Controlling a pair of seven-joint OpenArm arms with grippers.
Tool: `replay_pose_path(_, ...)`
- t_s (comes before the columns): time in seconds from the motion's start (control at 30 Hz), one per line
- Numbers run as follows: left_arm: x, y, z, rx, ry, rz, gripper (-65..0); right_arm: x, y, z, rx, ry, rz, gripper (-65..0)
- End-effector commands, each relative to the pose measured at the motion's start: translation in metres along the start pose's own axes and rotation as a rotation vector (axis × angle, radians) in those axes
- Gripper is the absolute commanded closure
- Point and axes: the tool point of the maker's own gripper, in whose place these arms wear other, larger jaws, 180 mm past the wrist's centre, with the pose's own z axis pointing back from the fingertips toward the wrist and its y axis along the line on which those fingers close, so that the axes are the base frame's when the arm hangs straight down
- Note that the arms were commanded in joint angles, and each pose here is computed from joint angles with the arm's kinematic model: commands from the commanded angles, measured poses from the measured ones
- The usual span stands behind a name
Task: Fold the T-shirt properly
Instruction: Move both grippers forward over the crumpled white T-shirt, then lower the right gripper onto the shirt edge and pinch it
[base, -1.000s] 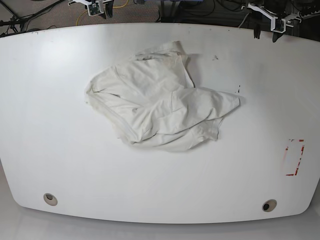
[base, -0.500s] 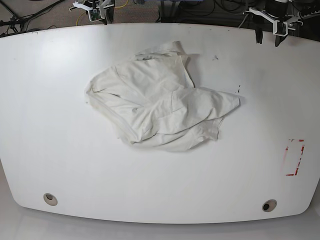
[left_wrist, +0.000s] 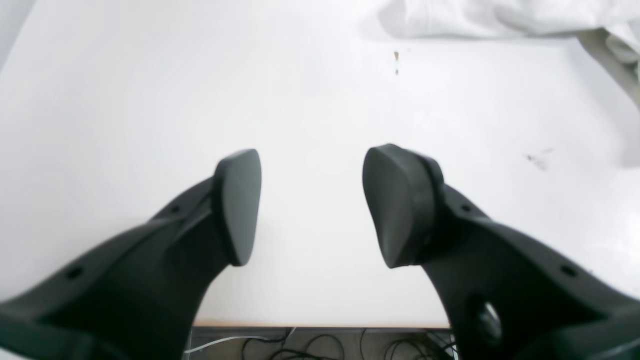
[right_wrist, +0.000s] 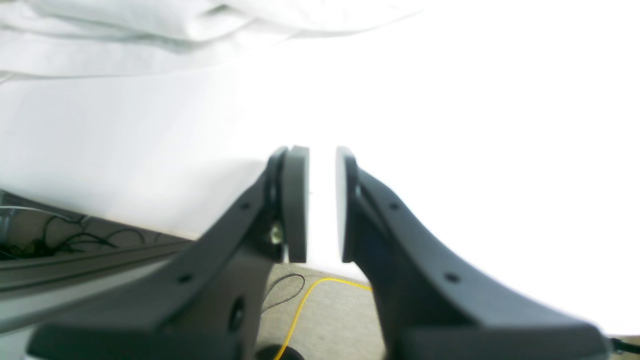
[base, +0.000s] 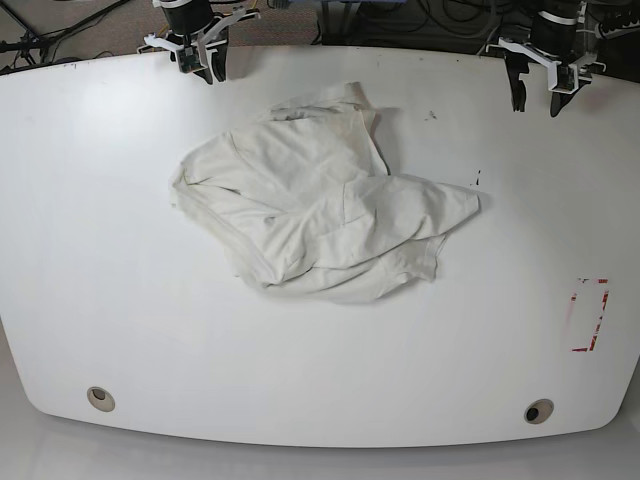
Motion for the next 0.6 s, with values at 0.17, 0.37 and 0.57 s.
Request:
replay_pose_path(0.17, 0.024, 0.000, -0.008, -0.001, -0.078, -0.007, -34.1, 0.047, -0.014, -0.017, -0.020, -0.141, 0.037, -8.4)
replay_pose_path(0.37, 0.034, -0.003, -0.014, -0.002, -0.116, -0.005, -34.0, 0.084, -0.025, -0.037, -0.033, -0.222, 0.070, -8.1)
replay_pose_path(0.57, 0.044, -0.004, -0.020, -0.001, -0.149, -0.003, -34.0, 0.100, -0.030, -0.047, -0.046, -0.246, 0.073, -7.9)
